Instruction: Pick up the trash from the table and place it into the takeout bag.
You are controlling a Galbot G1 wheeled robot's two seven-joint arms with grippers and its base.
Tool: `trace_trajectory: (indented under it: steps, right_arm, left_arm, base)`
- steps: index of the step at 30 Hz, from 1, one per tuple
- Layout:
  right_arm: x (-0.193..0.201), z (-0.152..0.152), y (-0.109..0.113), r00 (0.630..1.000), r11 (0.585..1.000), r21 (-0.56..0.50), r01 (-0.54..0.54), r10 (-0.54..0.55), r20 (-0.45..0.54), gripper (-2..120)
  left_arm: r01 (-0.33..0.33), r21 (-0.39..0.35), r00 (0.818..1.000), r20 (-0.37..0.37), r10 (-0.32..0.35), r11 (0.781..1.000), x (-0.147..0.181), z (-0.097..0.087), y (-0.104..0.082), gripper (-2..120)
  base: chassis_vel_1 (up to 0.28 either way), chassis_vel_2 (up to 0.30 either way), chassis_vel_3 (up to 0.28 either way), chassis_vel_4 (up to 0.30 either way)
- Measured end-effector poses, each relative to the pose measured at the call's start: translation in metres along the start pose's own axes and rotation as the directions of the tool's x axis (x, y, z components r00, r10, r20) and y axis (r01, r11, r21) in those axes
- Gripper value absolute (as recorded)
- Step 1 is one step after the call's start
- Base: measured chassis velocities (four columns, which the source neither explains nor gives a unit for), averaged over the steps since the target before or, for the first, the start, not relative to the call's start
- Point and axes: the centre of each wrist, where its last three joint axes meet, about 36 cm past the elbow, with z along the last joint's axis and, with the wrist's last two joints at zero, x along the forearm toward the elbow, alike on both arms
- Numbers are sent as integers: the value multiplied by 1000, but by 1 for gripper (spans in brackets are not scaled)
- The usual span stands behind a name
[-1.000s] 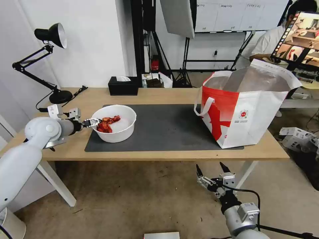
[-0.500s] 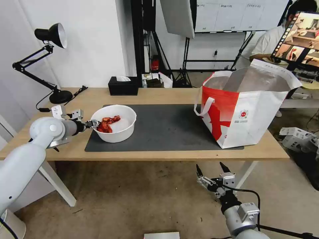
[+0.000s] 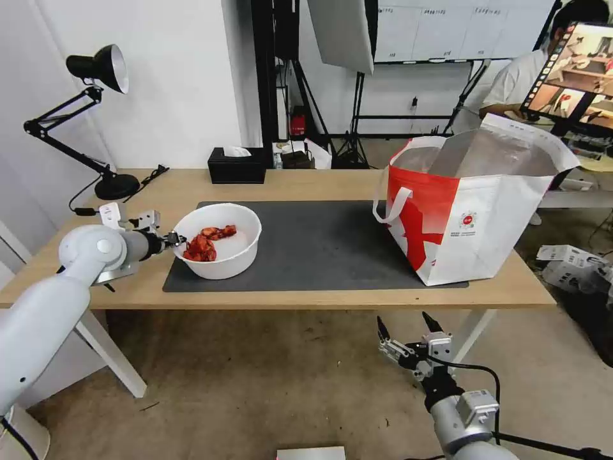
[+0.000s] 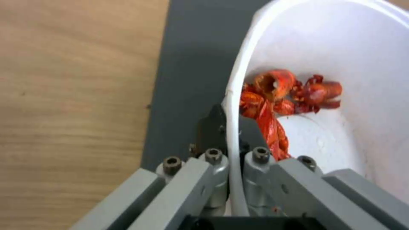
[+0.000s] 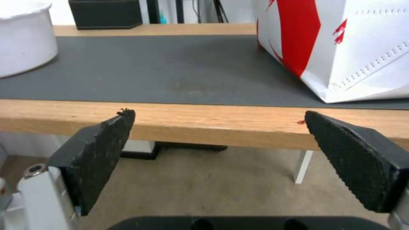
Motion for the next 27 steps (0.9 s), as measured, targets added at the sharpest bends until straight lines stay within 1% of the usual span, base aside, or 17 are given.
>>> trace_trajectory:
  steps: [1,4,5,7,8,10,11,13,14,17,18,20,21,22,23,26,27]
  right_arm:
    - [0,0,0,1000,1000,0,0,0,0,100]
    - [0,0,0,1000,1000,0,0,0,0,100]
    - [0,0,0,1000,1000,0,0,0,0,100]
    - [0,0,0,1000,1000,0,0,0,0,100]
    - [0,0,0,1000,1000,0,0,0,0,100]
    - [0,0,0,1000,1000,0,0,0,0,100]
    - [0,0,0,1000,1000,0,0,0,0,100]
    - [0,0,0,1000,1000,0,0,0,0,100]
    - [0,0,0,1000,1000,0,0,0,0,100]
    - [0,0,0,1000,1000,0,0,0,0,100]
    - [0,0,0,1000,1000,0,0,0,0,100]
    - [0,0,0,1000,1000,0,0,0,0,100]
    - [0,0,0,1000,1000,0,0,0,0,100]
    - [0,0,0,1000,1000,0,0,0,0,100]
    - [0,0,0,1000,1000,0,0,0,0,100]
    - [0,0,0,1000,1000,0,0,0,0,100]
    - [0,0,0,1000,1000,0,0,0,0,100]
  left_arm:
    - [0,0,1000,0,0,1000,0,0,0,0]
    - [-41,-22,997,65,42,999,13,-17,-18,0]
    - [-41,-22,997,65,42,999,13,-17,-18,0]
    - [-86,-59,987,131,93,995,26,-36,-42,0]
    - [-86,-59,987,131,93,995,26,-36,-42,0]
    - [-136,-120,963,216,160,983,43,-61,-84,0]
    - [-136,-120,963,216,160,983,43,-61,-84,0]
    - [-162,-162,947,253,200,973,50,-74,-117,0]
    - [-162,-162,947,253,200,973,50,-74,-117,0]
    - [-201,-203,930,268,252,958,45,-94,-177,0]
    - [-201,-203,930,268,252,958,45,-94,-177,0]
    - [-213,-224,918,287,273,951,43,-110,-213,0]
    - [-218,-231,914,291,281,948,43,-115,-224,0]
    - [-238,-247,904,298,307,939,42,-124,-254,0]
    - [-238,-247,904,298,307,939,42,-124,-254,0]
    - [-276,-271,888,296,353,922,38,-135,-311,0]
    - [-276,-271,888,296,353,922,38,-135,-311,0]
  base:
    - [0,0,0,0]
    - [0,0,0,0]
    - [0,0,0,0]
    - [0,0,0,0]
    - [0,0,0,0]
    - [0,0,0,0]
    - [0,0,0,0]
    - [0,0,0,0]
    - [0,0,0,0]
    - [0,0,0,0]
    - [0,0,0,0]
    - [0,0,0,0]
    - [0,0,0,0]
    - [0,0,0,0]
    - [0,0,0,0]
    - [0,0,0,0]
    - [0,0,0,0]
